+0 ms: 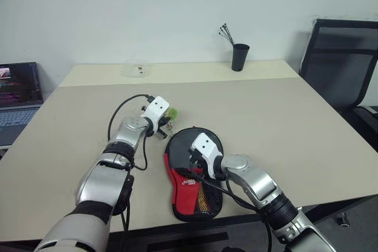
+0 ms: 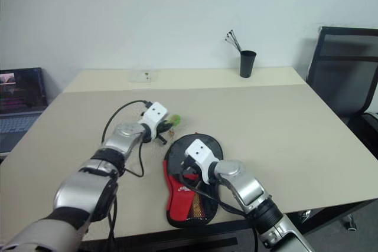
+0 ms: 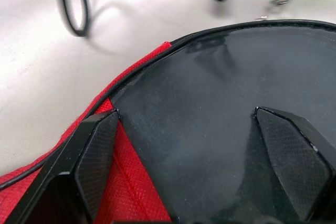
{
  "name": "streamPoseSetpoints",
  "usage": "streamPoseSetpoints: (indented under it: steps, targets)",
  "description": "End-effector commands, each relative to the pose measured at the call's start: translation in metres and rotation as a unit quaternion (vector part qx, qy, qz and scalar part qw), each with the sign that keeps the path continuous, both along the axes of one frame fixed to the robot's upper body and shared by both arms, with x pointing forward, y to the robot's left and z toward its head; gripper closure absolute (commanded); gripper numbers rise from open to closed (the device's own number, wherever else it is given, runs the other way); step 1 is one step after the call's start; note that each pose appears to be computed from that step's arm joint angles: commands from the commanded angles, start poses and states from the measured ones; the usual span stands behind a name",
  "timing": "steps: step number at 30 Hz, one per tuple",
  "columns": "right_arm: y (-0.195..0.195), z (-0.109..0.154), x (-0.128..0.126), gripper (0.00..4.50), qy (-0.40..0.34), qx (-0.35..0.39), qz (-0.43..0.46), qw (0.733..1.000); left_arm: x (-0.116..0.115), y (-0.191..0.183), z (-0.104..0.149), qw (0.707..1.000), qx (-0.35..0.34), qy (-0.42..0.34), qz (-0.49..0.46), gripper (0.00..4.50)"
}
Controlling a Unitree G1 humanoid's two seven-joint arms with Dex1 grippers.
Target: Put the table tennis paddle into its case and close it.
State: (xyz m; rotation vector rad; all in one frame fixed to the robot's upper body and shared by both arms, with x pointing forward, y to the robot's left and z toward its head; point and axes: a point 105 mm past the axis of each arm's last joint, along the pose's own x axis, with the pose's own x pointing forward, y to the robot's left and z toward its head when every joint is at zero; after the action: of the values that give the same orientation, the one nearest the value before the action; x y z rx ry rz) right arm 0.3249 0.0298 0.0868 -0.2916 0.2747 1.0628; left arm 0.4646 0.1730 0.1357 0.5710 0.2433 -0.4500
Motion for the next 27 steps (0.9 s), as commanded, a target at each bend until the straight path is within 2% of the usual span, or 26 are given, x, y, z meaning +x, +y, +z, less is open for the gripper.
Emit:
streamPoseSetpoints:
  steps: [1, 6, 10, 14, 17, 21, 27]
  targets:
    - [-0.01, -0.037, -0.009, 0.0, 0.058, -0.043, -0.01, 0.997, 0.01, -0.021, 0.032, 0.998, 0.03, -0.061, -0.018, 4.43]
    - [-0.011, -0.04, -0.012, 0.0, 0.063, -0.046, -0.012, 0.997, 0.009, -0.065, 0.034, 0.991, 0.076, -0.075, -0.086, 4.43]
    - [-0.01, -0.042, -0.014, 0.0, 0.066, -0.047, -0.013, 0.997, 0.003, -0.11, 0.045, 0.98, 0.085, -0.096, -0.154, 4.44]
    - [-0.01, -0.043, -0.016, 0.0, 0.068, -0.047, -0.013, 0.997, -0.002, -0.134, 0.051, 0.971, 0.097, -0.11, -0.191, 4.44]
    - [-0.009, -0.044, -0.018, 0.0, 0.07, -0.046, -0.015, 0.996, -0.011, -0.167, 0.057, 0.959, 0.097, -0.122, -0.238, 4.44]
    - [-0.01, -0.044, -0.017, 0.0, 0.071, -0.044, -0.018, 0.996, -0.03, -0.2, 0.048, 0.941, 0.078, -0.11, -0.31, 4.44]
    - [-0.01, -0.044, -0.017, 0.0, 0.071, -0.043, -0.02, 0.996, -0.047, -0.219, 0.036, 0.923, 0.061, -0.085, -0.369, 4.44]
